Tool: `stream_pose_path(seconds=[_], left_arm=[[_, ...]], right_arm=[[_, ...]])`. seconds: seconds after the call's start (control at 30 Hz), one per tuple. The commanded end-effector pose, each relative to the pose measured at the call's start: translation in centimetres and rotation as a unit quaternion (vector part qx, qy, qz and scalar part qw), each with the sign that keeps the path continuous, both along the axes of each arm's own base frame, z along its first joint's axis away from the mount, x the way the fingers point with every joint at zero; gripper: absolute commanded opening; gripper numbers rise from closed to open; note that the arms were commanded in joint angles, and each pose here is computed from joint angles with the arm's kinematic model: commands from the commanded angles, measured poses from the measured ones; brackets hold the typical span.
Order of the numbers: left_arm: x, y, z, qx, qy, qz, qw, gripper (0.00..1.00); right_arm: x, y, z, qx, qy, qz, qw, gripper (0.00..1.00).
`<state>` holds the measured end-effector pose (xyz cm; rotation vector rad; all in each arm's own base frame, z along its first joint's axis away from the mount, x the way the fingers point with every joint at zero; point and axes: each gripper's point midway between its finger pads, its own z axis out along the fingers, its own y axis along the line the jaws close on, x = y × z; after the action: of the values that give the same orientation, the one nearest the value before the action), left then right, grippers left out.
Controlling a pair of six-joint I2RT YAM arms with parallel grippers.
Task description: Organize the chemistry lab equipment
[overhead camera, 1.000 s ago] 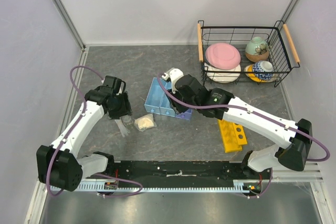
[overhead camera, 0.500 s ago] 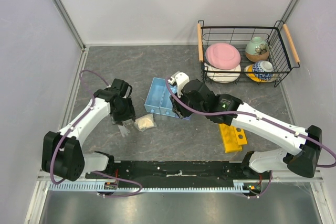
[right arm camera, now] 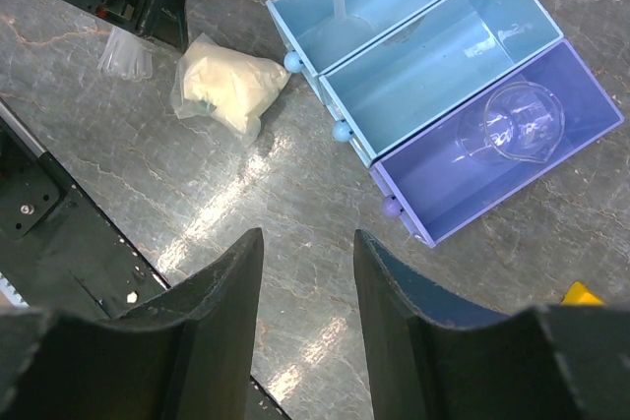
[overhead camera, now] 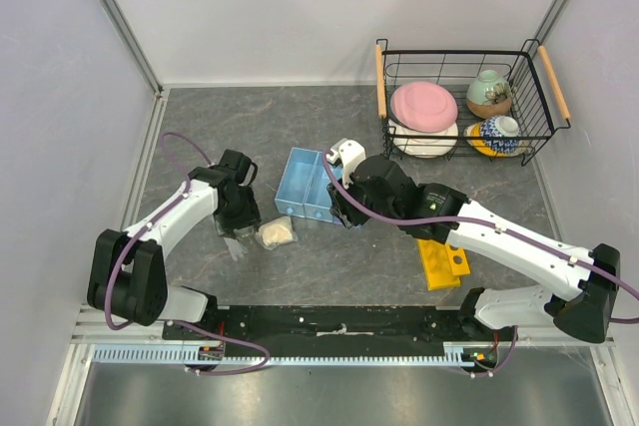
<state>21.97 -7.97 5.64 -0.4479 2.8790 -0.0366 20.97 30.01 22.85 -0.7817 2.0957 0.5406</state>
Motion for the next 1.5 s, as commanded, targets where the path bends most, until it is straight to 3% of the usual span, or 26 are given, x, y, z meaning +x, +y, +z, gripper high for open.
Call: stream_pose_path(seconds=[0.0, 0.33, 0.57, 0.77, 1.0, 1.17, 1.47], left_arm=[[1.4, 0.1, 0.0, 0.009, -0.02, 0.012, 1.0, 0.65], [1.3, 0.0, -0.3, 0.007, -0.018, 0.008, 1.0, 0.5], [1.3, 0.3, 0.8, 0.013, -0.025, 0.004, 1.0, 0.34], [1.4, 1.6, 3.4, 0.044, -0.049, -0.001, 0.998, 0.24], [1.8, 1.4, 8.3, 0.037, -0.082, -0.021, 0.996, 0.22], [3.2, -0.6, 12.9, 0.02, -0.113, -0.057, 0.992, 0.22], [5.1, -9.9, 19.1, -0.007, -0.156, -0.155, 0.975, 0.22]], right_arm=[[-0.1, 0.4, 1.1, 0.027, -0.006, 0.0, 1.0, 0.49], [0.0, 0.7, 0.9, 0.027, -0.003, -0.001, 1.0, 0.48], [0.0, 0.8, 0.8, 0.028, 0.0, -0.001, 1.0, 0.48], [-0.1, 0.9, 1.1, 0.033, 0.0, 0.0, 0.999, 0.48], [-0.2, 0.9, 1.5, 0.037, -0.001, 0.002, 0.999, 0.48], [0.2, 0.1, 2.6, 0.034, -0.014, -0.015, 0.999, 0.48], [3.1, -5.9, 3.6, 0.006, -0.03, -0.148, 0.988, 0.49]])
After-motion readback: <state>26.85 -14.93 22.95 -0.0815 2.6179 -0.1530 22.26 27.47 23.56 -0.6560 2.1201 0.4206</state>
